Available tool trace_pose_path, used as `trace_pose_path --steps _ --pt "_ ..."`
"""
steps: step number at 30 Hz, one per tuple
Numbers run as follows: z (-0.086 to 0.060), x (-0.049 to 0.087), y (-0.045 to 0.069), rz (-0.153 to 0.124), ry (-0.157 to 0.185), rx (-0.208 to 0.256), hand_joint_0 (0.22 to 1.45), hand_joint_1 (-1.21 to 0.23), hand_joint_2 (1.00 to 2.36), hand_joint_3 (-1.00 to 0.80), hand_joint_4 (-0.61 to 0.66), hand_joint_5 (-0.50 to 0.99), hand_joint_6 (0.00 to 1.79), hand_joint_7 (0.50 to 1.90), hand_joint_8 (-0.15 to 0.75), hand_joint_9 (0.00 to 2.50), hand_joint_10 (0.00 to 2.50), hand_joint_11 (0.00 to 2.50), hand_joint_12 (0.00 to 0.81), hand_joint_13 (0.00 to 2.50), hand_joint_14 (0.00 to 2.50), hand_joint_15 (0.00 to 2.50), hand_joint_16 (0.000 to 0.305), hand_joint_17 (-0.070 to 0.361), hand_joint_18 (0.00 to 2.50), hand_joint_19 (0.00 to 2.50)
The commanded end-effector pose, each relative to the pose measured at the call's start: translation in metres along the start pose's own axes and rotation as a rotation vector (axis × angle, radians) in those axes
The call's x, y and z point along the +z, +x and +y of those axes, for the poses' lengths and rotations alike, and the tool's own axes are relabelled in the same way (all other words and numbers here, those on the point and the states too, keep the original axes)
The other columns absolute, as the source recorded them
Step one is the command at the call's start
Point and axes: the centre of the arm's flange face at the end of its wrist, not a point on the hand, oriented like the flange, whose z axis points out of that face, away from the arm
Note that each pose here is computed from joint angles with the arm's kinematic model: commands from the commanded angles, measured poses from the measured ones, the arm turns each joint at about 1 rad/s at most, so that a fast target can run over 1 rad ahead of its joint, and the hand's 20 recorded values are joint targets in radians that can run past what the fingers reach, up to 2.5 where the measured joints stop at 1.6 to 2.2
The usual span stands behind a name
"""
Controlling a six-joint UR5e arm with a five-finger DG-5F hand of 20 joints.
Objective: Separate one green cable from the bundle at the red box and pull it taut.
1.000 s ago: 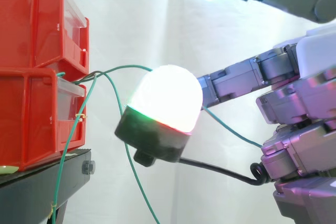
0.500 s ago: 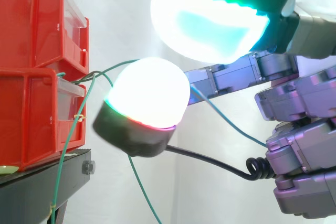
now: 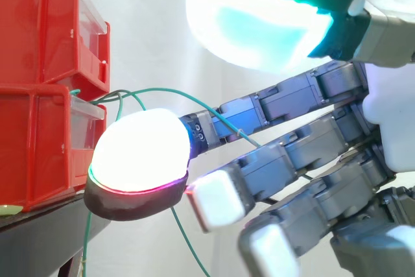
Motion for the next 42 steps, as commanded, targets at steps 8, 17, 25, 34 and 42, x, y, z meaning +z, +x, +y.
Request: trace_pose_path --steps 8,17,25,34,42 --pt "-0.0002 0.0007 -0.0002 -0.001 -0.004 0.002 0.42 -0.80 1.00 -0.50 0.05 -0.24 0.50 0.69 0.367 0.90 2.08 1.04 0.414 0.88 1.85 0.98 0.077 0.173 1.30 1.25" --pt "0.0004 0.0008 -0.0002 -0.001 -0.004 -0.002 0.43 -0.82 1.00 -0.50 0.10 -0.21 0.50 0.75 0.366 0.81 2.50 0.98 0.416 0.73 2.50 0.91 0.067 0.150 1.15 1.04" --pt "0.0004 0.0019 0.0007 0.010 -0.010 -0.057 0.43 -0.81 1.00 -0.50 0.12 -0.20 0.50 0.77 0.384 0.97 1.94 1.10 0.411 0.97 1.48 1.07 0.073 0.164 1.19 1.24" --pt "0.0089 0.0085 0.0059 0.000 -0.078 0.249 0.43 -0.81 1.00 -0.50 0.18 -0.16 0.50 0.90 0.386 0.99 1.97 1.12 0.413 0.97 1.56 1.05 0.074 0.165 1.15 1.21" --pt "0.0015 0.0012 -0.0029 -0.060 -0.033 0.523 0.43 -0.82 1.00 -0.50 0.20 -0.14 0.50 0.96 0.387 1.00 1.98 1.12 0.415 0.97 1.54 1.05 0.072 0.163 1.13 1.21"
